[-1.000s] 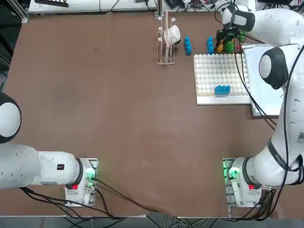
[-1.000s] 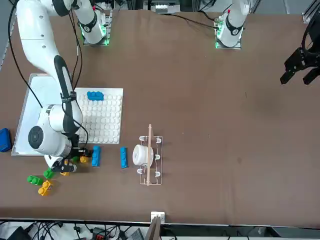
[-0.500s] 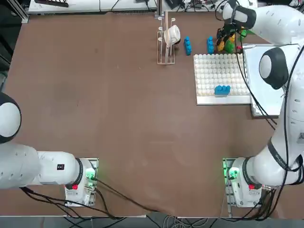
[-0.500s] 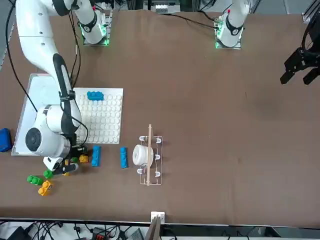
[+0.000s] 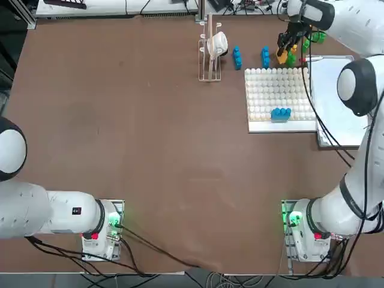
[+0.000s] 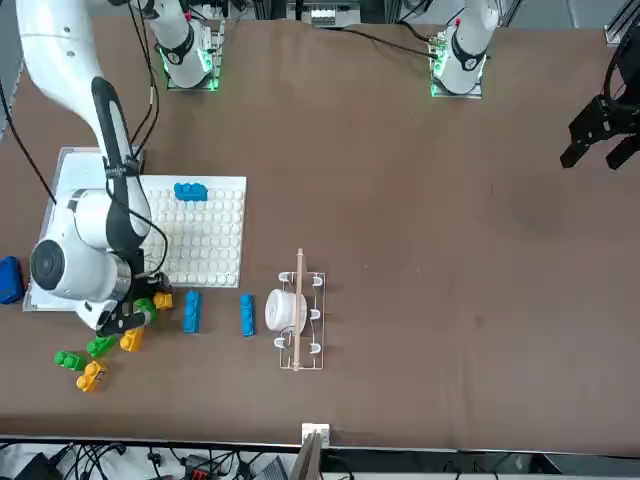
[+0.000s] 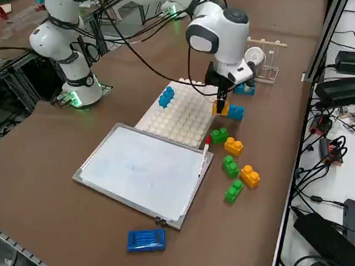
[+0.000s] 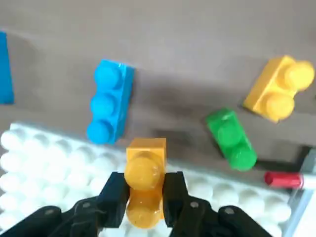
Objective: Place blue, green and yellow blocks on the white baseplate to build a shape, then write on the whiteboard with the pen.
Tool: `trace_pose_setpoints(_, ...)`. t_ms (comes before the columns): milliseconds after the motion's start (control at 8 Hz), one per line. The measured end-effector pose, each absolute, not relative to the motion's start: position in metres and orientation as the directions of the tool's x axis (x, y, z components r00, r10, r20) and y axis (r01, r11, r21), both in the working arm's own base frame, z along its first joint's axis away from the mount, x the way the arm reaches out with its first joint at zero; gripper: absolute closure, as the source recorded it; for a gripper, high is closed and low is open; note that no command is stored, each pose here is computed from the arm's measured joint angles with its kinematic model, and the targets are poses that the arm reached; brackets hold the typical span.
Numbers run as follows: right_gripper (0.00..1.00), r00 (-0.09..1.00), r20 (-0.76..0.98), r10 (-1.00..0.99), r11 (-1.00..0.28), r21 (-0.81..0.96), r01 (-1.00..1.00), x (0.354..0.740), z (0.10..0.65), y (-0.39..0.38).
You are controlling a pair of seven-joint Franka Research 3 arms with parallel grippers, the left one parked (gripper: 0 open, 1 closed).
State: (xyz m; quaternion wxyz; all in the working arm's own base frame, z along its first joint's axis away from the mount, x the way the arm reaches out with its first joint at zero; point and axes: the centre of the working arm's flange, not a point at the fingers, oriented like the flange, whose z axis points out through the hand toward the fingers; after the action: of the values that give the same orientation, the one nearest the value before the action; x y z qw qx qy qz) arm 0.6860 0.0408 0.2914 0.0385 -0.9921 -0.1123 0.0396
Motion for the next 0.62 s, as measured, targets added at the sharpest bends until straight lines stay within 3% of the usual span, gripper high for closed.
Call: trace_pose_setpoints(625,0.59,0.994,-0.038,0.102,-0.992,-0.072,0.099,0.579,0.279,0.07)
